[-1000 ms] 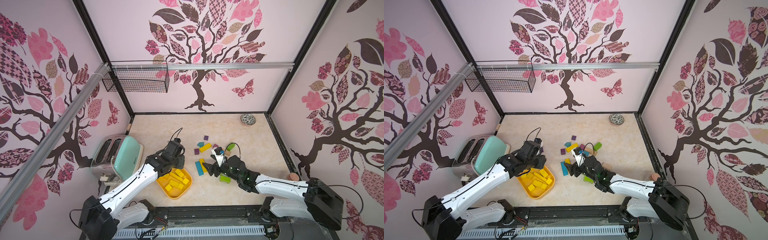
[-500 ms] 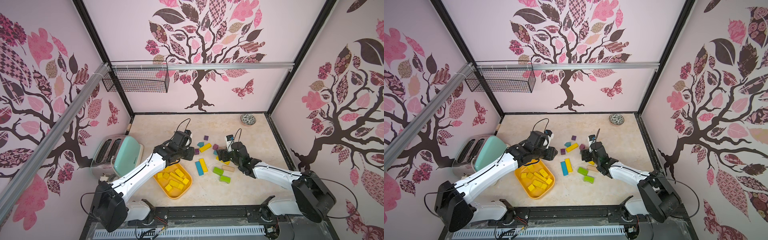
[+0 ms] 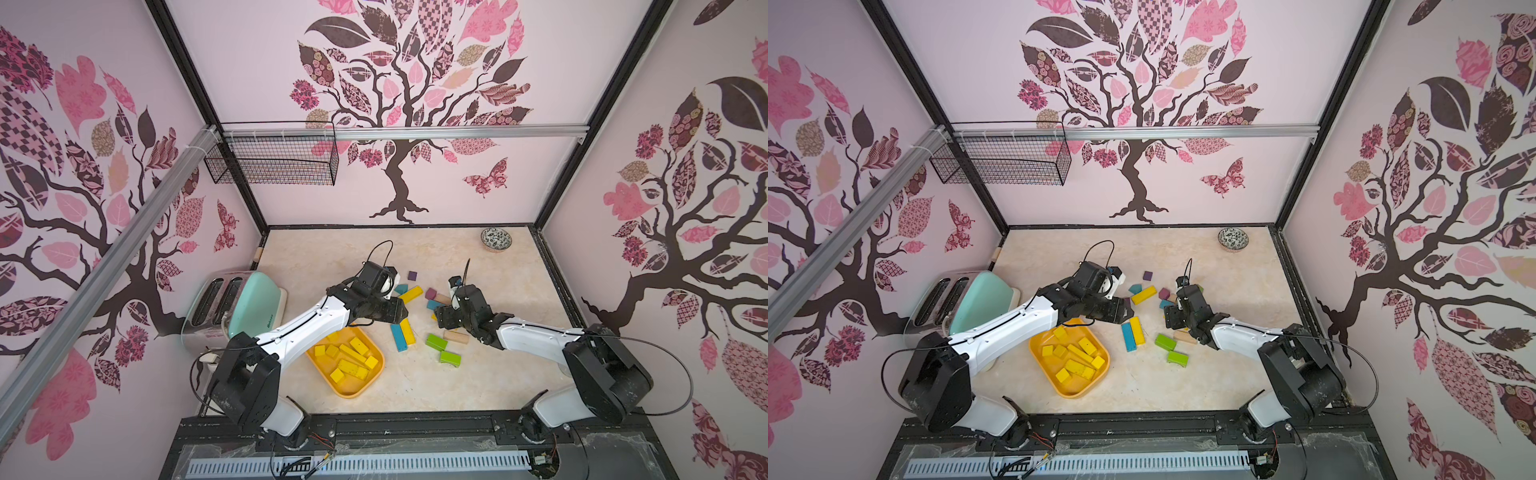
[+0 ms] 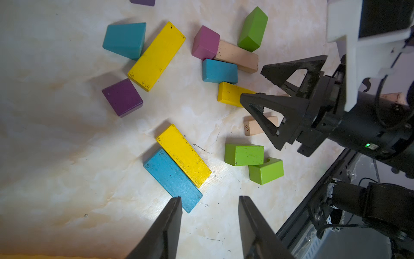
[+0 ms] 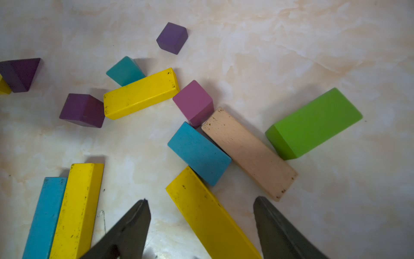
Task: Pick out the yellow building blocks
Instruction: Pick up the building block from the center of the board.
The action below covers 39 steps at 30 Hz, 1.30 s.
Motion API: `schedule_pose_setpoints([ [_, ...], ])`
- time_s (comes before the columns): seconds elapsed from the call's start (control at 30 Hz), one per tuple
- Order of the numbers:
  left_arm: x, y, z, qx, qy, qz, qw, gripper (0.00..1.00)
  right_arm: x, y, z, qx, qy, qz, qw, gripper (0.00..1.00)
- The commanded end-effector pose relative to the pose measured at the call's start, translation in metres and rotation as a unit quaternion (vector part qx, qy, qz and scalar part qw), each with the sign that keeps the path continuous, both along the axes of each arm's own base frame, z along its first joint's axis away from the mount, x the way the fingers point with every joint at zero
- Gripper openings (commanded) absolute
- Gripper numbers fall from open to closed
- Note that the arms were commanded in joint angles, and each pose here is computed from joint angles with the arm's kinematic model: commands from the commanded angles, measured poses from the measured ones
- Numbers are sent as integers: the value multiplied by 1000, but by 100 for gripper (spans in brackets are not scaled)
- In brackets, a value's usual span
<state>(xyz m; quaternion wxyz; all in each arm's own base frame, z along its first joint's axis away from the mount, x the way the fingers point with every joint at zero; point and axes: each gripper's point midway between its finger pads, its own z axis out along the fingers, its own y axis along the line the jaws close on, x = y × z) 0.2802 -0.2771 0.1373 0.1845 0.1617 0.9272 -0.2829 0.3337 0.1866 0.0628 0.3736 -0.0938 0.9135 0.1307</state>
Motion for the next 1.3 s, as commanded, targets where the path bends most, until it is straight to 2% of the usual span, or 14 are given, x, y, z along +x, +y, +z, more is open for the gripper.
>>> schedule_pose_setpoints([
  [0.0,-3,-11,2,-20,9,-13,1000,48,-2,5,-9,5,16,8,1000,77],
  [0.23,-6,-18,-7,-19,22,-12,1000,48,0,10,-39,-35,79,28,996,69],
  [0.4,-11,-23,-6,-15,16,-29,999,48,-2,12,-43,-24,82,28,996,63],
  [0.6,-8,-22,-5,-11,13,-19,1000,48,-2,9,-46,-45,95,26,994,54],
  [0.73,-7,-23,1,-23,5,-17,1000,48,-6,5,-47,-44,95,20,994,49],
  [0.93,-7,-16,3,-9,-6,-16,1000,48,-1,7,-39,-53,91,24,994,45],
  [1.03,-8,-14,6,-11,-10,-8,1000,48,1,5,-35,-54,82,20,995,40],
  [1.27,-15,-3,8,-5,-21,-4,1000,49,4,4,-15,-53,45,17,997,35],
])
